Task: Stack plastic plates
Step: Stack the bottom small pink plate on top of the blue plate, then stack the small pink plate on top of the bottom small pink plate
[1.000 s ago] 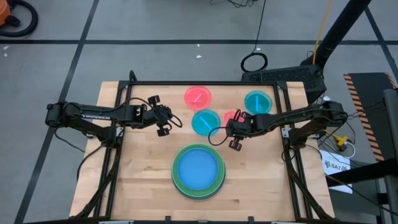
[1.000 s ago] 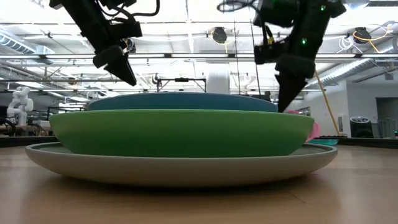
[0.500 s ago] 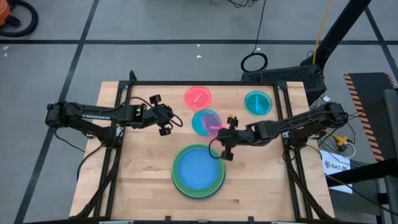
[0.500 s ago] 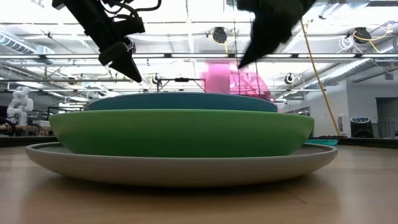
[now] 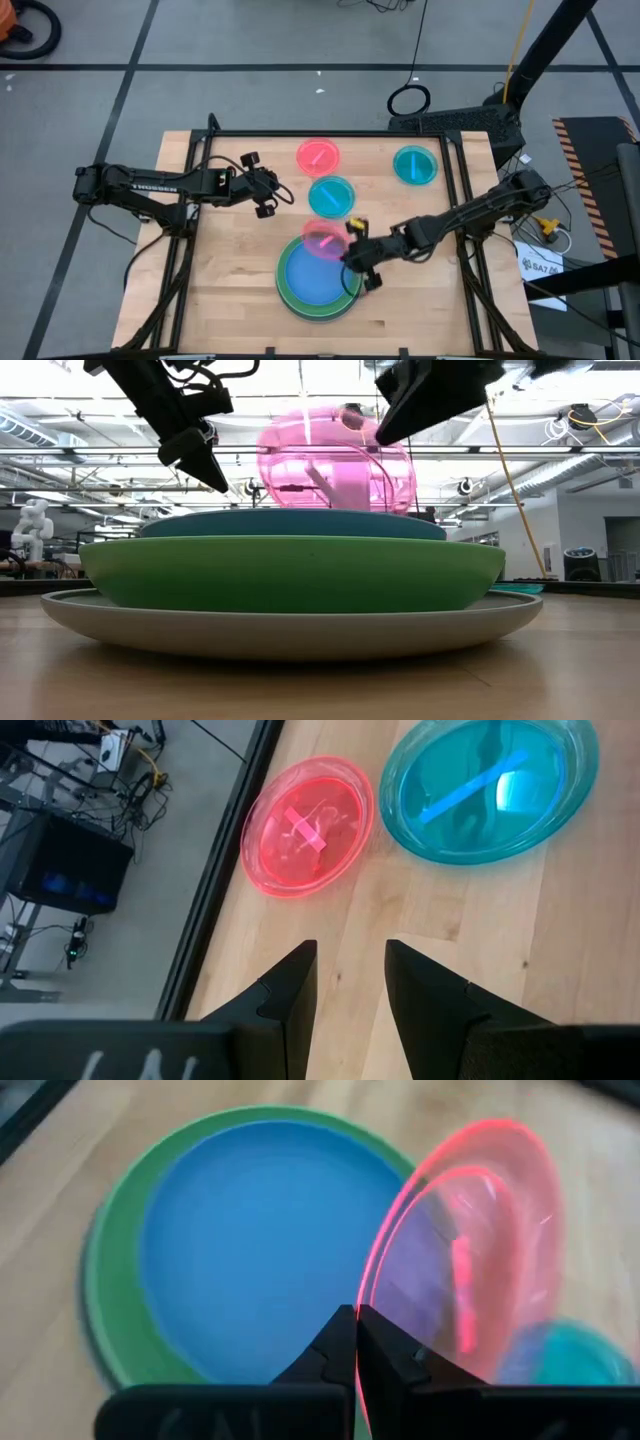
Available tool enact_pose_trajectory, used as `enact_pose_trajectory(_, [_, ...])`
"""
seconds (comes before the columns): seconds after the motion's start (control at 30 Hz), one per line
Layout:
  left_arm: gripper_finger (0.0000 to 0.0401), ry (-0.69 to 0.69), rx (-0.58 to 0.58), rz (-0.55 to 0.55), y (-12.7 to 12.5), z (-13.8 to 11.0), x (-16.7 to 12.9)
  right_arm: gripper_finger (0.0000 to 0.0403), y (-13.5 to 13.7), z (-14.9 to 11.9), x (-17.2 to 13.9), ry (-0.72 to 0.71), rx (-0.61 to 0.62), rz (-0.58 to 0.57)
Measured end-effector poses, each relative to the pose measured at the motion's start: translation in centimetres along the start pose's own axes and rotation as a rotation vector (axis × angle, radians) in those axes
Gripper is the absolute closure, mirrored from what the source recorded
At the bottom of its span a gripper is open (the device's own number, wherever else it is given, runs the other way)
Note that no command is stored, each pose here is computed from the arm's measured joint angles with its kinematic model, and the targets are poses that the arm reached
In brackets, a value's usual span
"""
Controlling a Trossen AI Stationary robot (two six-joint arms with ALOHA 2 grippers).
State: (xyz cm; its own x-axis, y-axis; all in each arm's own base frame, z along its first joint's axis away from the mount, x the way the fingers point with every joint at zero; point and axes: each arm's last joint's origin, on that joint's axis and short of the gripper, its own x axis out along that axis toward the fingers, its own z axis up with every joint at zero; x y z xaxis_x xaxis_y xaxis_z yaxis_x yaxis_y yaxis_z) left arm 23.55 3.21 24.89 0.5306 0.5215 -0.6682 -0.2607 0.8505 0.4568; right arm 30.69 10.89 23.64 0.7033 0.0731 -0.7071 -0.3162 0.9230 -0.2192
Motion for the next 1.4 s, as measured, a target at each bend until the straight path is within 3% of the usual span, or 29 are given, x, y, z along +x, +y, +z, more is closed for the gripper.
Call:
enact_pose_trajectory(0.17, [0.0274,0.0,0.004,0.0,0.0,0.0,0.0,0.0403,1.9,0.4,0.5,-0.041,-0.205,0.031])
enact_pose_trajectory(0.3, [0.0274,0.0,0.004,0.0,0.0,0.0,0.0,0.0403,2.8,0.4,0.9,-0.046,-0.295,0.06])
enact_pose_trajectory(0.43, [0.0274,-0.001,0.004,0.0,0.0,0.0,0.0,0.0403,3.3,0.3,1.7,-0.058,-0.302,0.124])
enact_pose_trajectory(0.73, [0.0274,-0.006,0.008,0.003,0.1,0.1,0.0,0.0403,3.6,-0.4,3.5,-0.013,-0.394,0.132])
enact_pose_trajectory(1.0, [0.0274,-0.012,0.004,0.004,0.1,0.1,0.0,0.0386,3.4,-0.5,3.6,0.012,-0.402,0.054])
enact_pose_trajectory(1.4, [0.0274,-0.028,-0.006,0.007,0.1,0.3,0.0,0.0353,3.4,-0.5,3.6,0.015,-0.382,0.047])
